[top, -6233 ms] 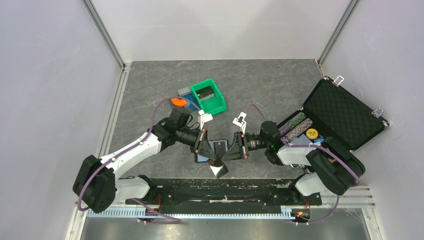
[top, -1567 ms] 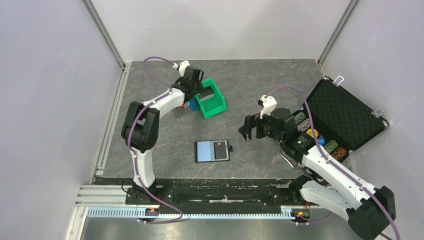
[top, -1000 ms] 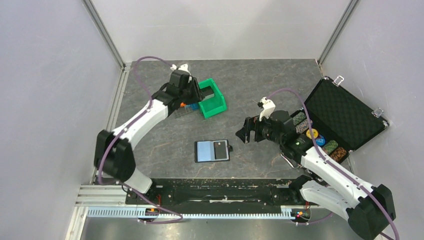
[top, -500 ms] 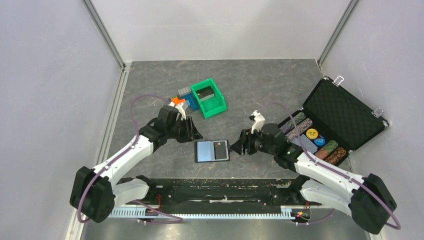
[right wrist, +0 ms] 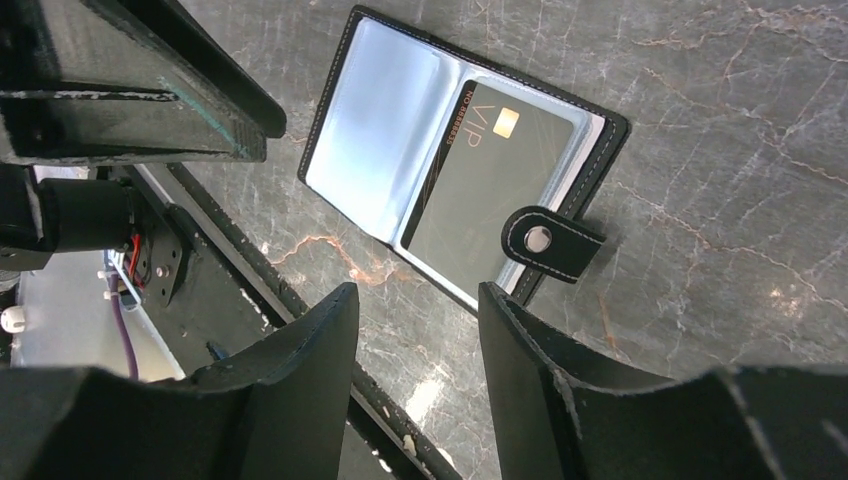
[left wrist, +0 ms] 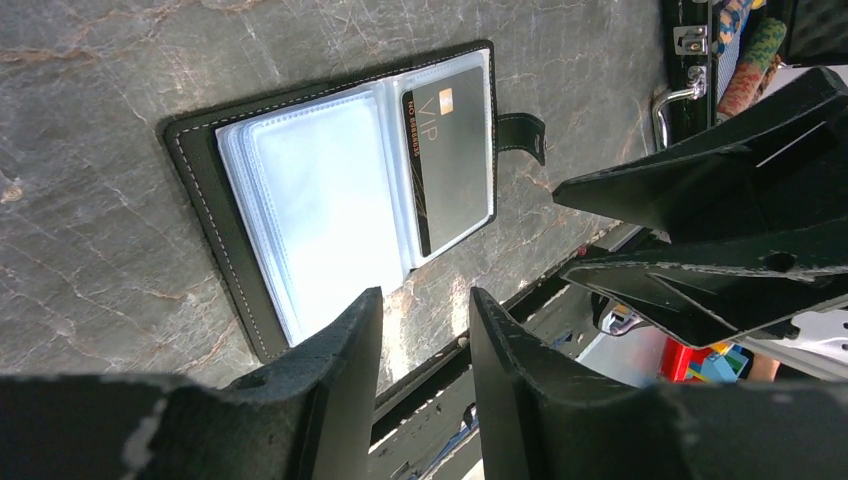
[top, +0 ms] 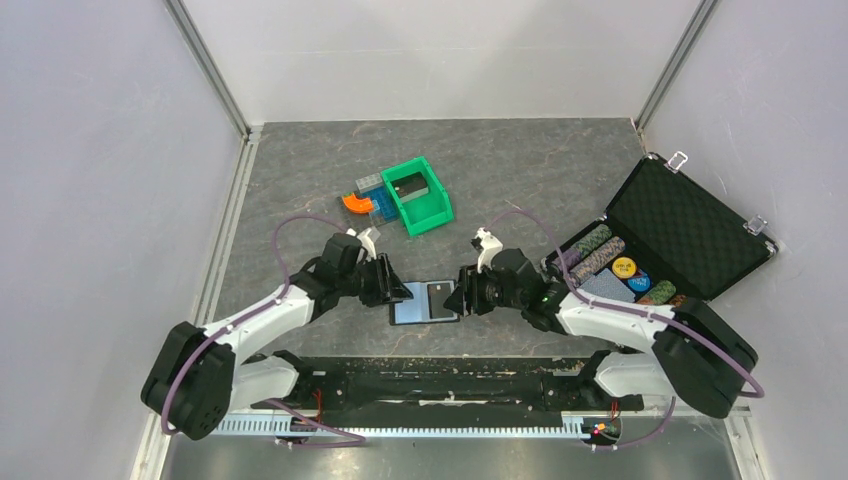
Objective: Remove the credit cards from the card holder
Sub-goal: Remove the credit card from the card holder.
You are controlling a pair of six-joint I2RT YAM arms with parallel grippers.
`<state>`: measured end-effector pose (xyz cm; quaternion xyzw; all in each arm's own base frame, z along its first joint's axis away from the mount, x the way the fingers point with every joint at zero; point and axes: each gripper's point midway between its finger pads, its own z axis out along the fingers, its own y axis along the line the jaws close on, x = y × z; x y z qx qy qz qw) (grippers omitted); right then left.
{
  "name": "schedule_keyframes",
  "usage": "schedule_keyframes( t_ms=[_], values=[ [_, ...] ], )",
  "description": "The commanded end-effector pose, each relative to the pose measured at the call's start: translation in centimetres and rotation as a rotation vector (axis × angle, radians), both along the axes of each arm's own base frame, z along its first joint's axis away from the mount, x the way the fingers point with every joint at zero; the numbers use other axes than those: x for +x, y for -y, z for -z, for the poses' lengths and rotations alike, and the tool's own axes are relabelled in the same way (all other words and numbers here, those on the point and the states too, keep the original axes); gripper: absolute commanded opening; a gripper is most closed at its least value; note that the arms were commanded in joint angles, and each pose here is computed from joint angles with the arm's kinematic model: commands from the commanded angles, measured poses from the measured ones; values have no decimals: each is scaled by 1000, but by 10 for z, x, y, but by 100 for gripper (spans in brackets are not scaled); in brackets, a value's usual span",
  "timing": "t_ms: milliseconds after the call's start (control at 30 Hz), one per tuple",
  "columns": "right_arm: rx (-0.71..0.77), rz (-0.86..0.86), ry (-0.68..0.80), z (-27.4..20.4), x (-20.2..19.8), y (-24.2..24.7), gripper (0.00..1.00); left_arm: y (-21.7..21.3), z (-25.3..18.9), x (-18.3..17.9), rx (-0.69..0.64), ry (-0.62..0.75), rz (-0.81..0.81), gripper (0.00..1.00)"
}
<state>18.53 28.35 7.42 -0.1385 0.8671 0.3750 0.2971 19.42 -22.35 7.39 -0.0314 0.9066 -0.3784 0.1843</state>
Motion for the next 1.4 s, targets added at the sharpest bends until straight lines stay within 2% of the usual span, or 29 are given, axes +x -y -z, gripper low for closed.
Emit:
schedule_keyframes(
  t_ms=[0,333,767,1367],
  values=[
    [38,6,57,-17,20,-19,51,8,-5,5,-56,12,-18,45],
    [-50,27,56,8,32,-18,45,13,4,5,-55,-16,-23,45],
    [-99,11,5,38,27,-17,40,16,13,4,-53,-17,-25,44],
    [-128,12,-48,63,12,-3,9,29,35,17,-33,16,-13,43]
  ],
)
